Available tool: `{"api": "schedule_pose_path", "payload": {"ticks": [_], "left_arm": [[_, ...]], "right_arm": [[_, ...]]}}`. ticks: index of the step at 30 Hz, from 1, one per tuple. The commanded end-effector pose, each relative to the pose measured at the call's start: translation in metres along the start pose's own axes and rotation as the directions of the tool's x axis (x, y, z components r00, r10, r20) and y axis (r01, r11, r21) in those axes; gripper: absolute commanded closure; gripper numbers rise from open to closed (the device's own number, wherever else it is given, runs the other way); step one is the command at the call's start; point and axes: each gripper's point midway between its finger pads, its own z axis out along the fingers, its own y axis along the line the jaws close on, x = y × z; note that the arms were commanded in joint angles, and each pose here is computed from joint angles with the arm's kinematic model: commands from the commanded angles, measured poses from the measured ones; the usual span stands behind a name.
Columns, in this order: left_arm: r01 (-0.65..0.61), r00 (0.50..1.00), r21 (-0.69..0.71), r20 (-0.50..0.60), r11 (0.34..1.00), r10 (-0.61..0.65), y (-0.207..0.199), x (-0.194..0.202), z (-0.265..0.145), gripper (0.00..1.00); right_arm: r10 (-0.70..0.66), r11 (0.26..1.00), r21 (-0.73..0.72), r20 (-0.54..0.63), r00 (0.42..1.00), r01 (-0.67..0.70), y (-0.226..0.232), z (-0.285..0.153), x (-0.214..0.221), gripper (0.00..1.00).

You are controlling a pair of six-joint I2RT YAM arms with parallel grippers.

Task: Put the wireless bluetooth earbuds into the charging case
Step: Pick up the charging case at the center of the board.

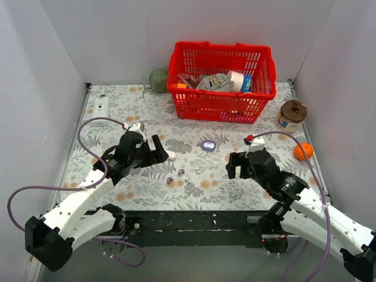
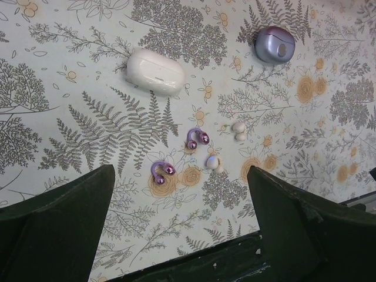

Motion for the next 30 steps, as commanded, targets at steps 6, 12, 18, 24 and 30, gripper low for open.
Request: {"api": "schedule_pose_path", "payload": {"ticks": [6, 12, 18, 24, 30], "left_arm": [[-0.159, 0.984, 0.048, -0.076, 0.986, 0.163, -0.016, -0.005, 0.015, 0.02], [-0.241, 0.961, -0.054, -0.156, 0.969, 0.230, 0.001, 0.001, 0.039, 0.02], [-0.326, 0.936, -0.120, -0.178, 0.938, 0.303, -0.001, -0.012, 0.056, 0.02], [-0.367, 0.910, -0.151, -0.264, 0.918, 0.320, 0.006, -0.002, 0.080, 0.02], [-0.388, 0.893, -0.148, -0.303, 0.910, 0.331, 0.012, 0.009, 0.098, 0.02]], "right_arm": [[-0.027, 0.998, -0.058, 0.000, 1.000, 0.027, 0.014, 0.004, -0.006, 0.03], [-0.049, 0.994, -0.101, -0.002, 0.999, 0.049, 0.023, 0.003, -0.011, 0.05], [-0.065, 0.992, -0.109, -0.017, 0.998, 0.063, 0.026, 0.006, -0.009, 0.05], [-0.076, 0.991, -0.113, -0.051, 0.996, 0.070, 0.027, 0.012, -0.001, 0.05], [-0.084, 0.989, -0.125, -0.050, 0.995, 0.078, 0.030, 0.012, -0.005, 0.05]]}}
